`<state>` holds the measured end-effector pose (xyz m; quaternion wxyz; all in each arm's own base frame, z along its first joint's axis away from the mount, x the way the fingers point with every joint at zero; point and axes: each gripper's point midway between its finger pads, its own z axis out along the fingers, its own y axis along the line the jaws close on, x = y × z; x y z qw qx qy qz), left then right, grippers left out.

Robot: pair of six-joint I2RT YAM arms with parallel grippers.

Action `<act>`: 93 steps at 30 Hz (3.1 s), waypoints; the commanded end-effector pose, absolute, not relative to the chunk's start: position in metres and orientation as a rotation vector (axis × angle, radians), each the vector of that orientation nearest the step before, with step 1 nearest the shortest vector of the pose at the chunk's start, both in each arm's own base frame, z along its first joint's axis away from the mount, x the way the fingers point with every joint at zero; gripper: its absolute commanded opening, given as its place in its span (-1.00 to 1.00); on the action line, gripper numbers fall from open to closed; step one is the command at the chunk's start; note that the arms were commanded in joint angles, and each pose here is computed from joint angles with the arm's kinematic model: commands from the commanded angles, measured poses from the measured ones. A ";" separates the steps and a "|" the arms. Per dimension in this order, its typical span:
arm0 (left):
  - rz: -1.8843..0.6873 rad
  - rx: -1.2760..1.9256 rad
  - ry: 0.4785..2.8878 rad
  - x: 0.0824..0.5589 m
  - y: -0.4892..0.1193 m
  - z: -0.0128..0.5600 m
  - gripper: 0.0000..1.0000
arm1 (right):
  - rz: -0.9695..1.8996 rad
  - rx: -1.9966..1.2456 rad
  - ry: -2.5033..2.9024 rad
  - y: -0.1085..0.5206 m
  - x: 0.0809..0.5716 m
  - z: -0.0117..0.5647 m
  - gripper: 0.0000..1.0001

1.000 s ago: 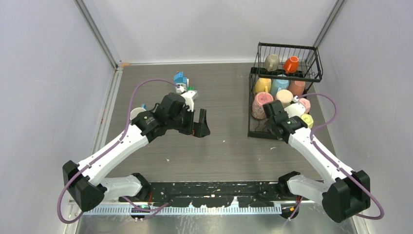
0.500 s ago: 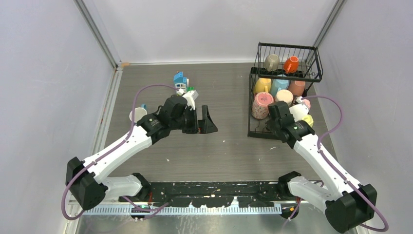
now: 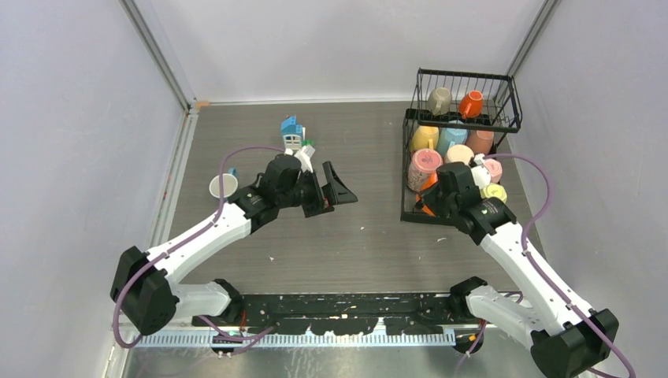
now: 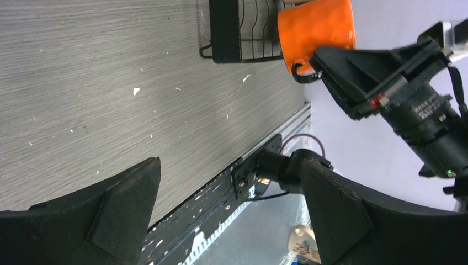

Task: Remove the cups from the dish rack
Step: Unload the cup from the dish rack, then place the cup at the center of the board.

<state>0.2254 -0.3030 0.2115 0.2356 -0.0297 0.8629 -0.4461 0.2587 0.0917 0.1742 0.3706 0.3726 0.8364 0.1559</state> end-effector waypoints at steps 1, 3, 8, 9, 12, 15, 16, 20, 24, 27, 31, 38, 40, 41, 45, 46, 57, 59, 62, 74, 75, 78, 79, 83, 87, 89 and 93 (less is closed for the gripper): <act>-1.427 -0.207 2.286 0.238 -0.315 0.227 0.99 | 0.664 0.920 1.975 0.117 0.276 0.241 -0.99; -1.489 -0.257 2.275 0.242 -0.318 0.228 0.99 | 0.730 0.904 1.962 0.126 0.276 0.250 -0.99; -1.616 -0.333 2.256 0.250 -0.328 0.233 0.99 | 0.918 0.805 1.925 0.156 0.279 0.277 -0.99; -1.646 -0.357 2.248 0.251 -0.330 0.233 0.99 | 0.946 0.791 1.914 0.161 0.280 0.282 -0.99; -1.744 -0.435 2.213 0.258 -0.336 0.236 0.99 | 1.033 0.745 1.892 0.176 0.279 0.295 -0.99; -1.815 -0.484 2.169 0.264 -0.342 0.241 0.99 | 1.110 0.711 1.863 0.190 0.278 0.308 -0.99; -1.833 -0.505 2.158 0.267 -0.343 0.242 0.99 | 1.134 0.701 1.854 0.195 0.278 0.312 -0.99; -1.921 -0.596 2.081 0.277 -0.347 0.253 0.99 | 1.228 0.674 1.815 0.210 0.280 0.324 -0.99; -2.030 -0.728 2.000 0.290 -0.351 0.264 0.99 | 1.295 0.652 1.786 0.224 0.283 0.333 -0.99; -2.099 -0.849 1.940 0.299 -0.352 0.263 0.99 | 1.335 0.638 1.751 0.231 0.285 0.342 -0.99; -2.099 -0.888 1.891 0.304 -0.349 0.265 0.99 | 1.360 0.628 1.728 0.235 0.289 0.349 -0.99; -2.122 -0.948 1.843 0.303 -0.340 0.259 1.00 | 1.388 0.617 1.684 0.238 0.294 0.358 -0.99; -2.141 -0.973 1.814 0.304 -0.338 0.263 0.99 | 1.435 0.588 1.671 0.244 0.292 0.361 -0.99; -2.148 -0.988 1.803 0.305 -0.337 0.264 0.99 | 1.454 0.578 1.663 0.247 0.291 0.362 -0.99; -2.188 -1.036 1.735 0.310 -0.334 0.276 0.99 | 1.501 0.551 1.622 0.253 0.293 0.365 -0.99; -2.194 -1.050 1.713 0.313 -0.334 0.280 0.99 | 1.507 0.544 1.612 0.255 0.293 0.366 -0.99; -2.261 -1.144 1.489 0.332 -0.322 0.312 0.99 | 1.553 0.470 1.542 0.268 0.290 0.368 -0.99; -2.287 -1.143 1.436 0.336 -0.320 0.319 0.92 | 1.568 0.459 1.530 0.270 0.288 0.367 -0.99; -2.323 -1.125 1.378 0.338 -0.319 0.331 0.75 | 1.587 0.452 1.508 0.271 0.286 0.365 -0.99; -2.407 -1.017 1.172 0.330 -0.301 0.392 0.00 | 1.691 0.450 1.388 0.270 0.283 0.371 -0.99; -2.412 -1.011 1.152 0.330 -0.298 0.397 -0.05 | 1.700 0.450 1.383 0.270 0.283 0.372 -0.99; -2.431 -0.983 1.106 0.328 -0.295 0.411 -0.16 | 1.731 0.448 1.355 0.271 0.281 0.376 -0.99; -2.437 -0.972 1.090 0.327 -0.293 0.416 -0.18 | 1.742 0.452 1.347 0.271 0.281 0.377 -0.99; -2.457 -0.928 1.025 0.323 -0.287 0.437 -0.19 | 1.787 0.459 1.300 0.270 0.280 0.384 -0.99; -2.480 -0.879 0.983 0.317 -0.284 0.458 -0.23 | 1.816 0.460 1.263 0.269 0.280 0.392 -0.99; -2.481 -0.858 0.973 0.315 -0.284 0.466 -0.27 | 1.827 0.459 1.251 0.269 0.280 0.395 -0.99; -2.488 -0.838 0.972 0.310 -0.287 0.474 -0.46 | 1.838 0.449 1.241 0.270 0.279 0.400 -0.99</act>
